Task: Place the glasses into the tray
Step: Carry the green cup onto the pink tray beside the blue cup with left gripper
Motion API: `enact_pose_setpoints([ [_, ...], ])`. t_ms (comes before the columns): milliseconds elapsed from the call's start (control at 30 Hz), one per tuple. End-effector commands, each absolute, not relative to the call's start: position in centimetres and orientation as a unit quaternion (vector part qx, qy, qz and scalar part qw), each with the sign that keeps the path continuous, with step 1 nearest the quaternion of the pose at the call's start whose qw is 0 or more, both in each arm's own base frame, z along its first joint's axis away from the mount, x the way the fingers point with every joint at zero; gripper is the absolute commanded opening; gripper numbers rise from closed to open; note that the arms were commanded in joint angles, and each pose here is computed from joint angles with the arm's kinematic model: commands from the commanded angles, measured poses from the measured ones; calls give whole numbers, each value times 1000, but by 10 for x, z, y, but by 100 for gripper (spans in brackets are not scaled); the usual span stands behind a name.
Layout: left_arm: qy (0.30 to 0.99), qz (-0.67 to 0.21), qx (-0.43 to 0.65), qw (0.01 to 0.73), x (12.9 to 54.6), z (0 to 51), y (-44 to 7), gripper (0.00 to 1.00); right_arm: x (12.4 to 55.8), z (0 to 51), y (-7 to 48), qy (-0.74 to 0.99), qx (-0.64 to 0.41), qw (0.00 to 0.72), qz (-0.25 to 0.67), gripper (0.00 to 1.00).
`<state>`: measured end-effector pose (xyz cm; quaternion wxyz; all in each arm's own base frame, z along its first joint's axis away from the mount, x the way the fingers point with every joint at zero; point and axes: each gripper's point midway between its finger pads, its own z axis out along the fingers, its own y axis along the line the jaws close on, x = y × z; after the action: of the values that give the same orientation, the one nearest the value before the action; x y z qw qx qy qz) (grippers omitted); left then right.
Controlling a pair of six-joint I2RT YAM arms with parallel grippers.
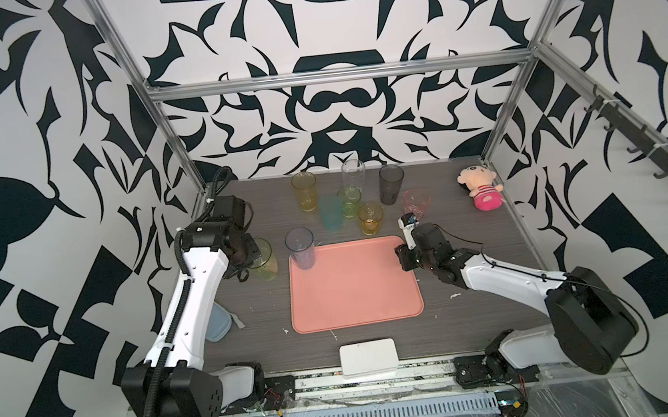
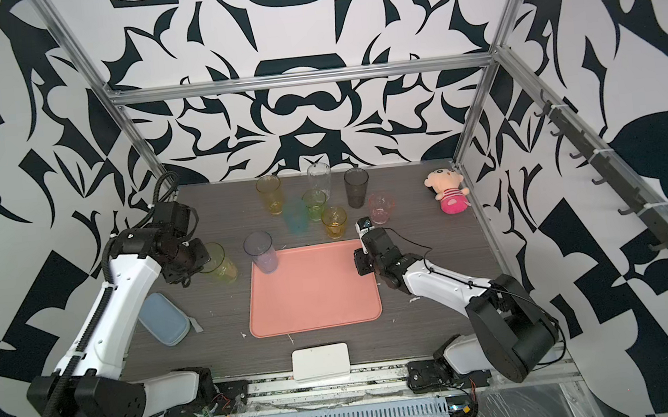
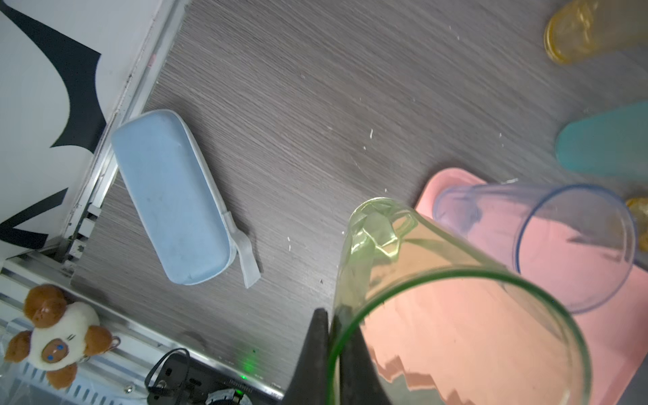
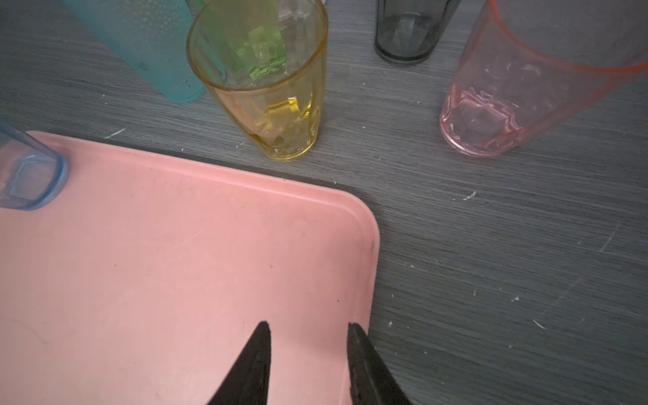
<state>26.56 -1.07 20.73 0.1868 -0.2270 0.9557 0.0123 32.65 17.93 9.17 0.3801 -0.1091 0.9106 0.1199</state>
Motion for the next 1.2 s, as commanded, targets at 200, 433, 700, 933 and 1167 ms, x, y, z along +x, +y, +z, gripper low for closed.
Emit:
enact_pose_setpoints([
  [200,973,32,-187,133,218,194,-27,0,333,107,181,902,-105,401,117,40],
  [433,981,33,-144,123,211,184,-49,0,334,109,179,901,-97,406,117,40],
  [700,983,30,-123,129,216,172,-72,0,333,109,177,900,-98,409,113,40],
  [933,984,20,-110,138,224,165,-91,0,333,110,176,900,-98,409,112,40],
  [1167,987,40,-97,125,234,150,-103,0,333,108,177,902,-100,406,110,40],
])
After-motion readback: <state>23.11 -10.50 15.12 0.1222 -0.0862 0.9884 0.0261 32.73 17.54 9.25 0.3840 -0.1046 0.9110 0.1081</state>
